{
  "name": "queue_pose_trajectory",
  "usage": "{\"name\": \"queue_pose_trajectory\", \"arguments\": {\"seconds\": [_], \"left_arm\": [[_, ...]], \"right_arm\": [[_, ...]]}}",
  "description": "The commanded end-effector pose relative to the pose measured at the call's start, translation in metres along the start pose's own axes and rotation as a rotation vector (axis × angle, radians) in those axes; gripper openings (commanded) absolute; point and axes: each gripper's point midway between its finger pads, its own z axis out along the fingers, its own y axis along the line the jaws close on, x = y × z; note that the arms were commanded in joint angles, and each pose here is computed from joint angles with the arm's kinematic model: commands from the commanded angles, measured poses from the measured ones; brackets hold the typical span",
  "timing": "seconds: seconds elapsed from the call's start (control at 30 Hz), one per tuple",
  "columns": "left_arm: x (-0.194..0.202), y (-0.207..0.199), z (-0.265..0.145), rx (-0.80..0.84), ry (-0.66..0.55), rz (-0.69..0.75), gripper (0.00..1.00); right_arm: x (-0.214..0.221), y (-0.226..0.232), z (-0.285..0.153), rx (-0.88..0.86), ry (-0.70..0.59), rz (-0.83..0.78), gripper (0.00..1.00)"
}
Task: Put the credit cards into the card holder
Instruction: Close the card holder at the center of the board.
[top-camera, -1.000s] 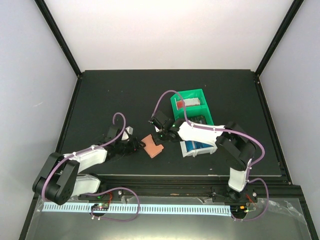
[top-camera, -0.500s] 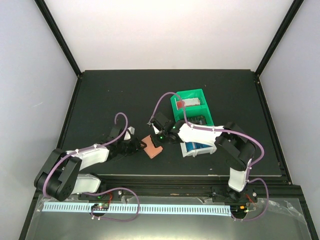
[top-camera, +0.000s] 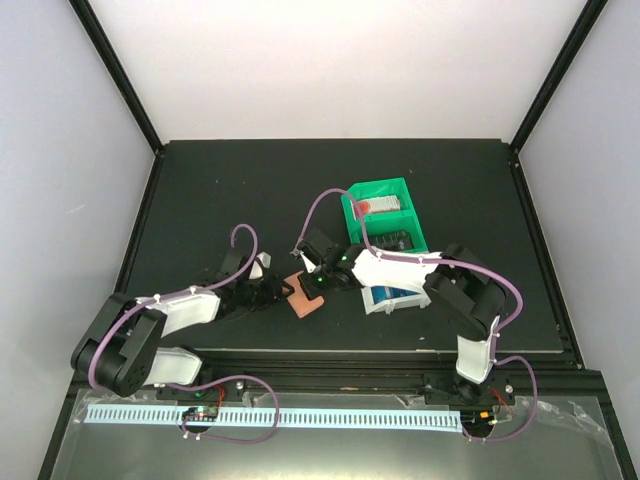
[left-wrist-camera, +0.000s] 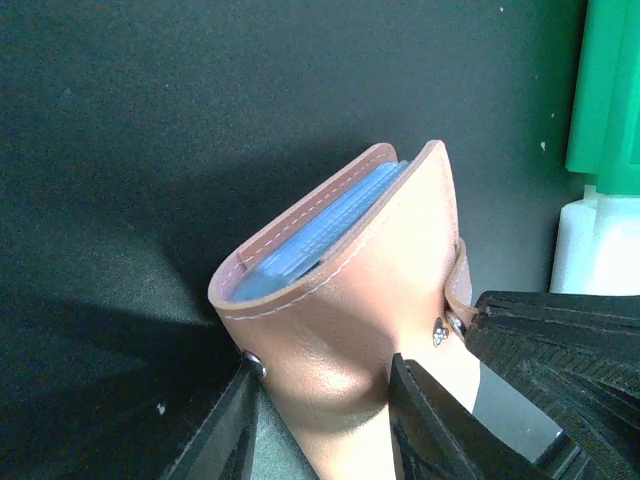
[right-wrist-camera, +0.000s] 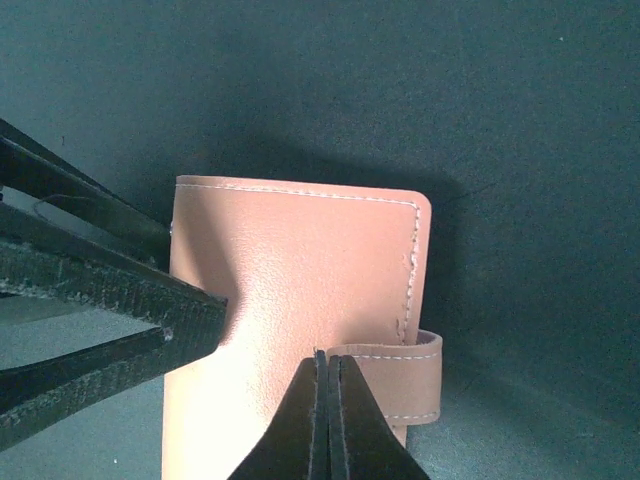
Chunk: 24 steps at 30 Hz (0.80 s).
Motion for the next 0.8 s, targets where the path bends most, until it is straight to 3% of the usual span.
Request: {"name": "queue_pose_trajectory", "arguments": {"seconds": [0.0,0.77], "left_arm": [[0.008,0.016,0.006,-0.066,0.032,-0.017,0.37],[0.009,0.02,0.01,-0.08,0.039,-0.021,0.34]], "right_arm": [[-0.002,0.009,0.003,-0.027,0.004,-0.019,0.01],[0.031,0.015,0.021,0.011,0.128,-0.06,0.01]]}}
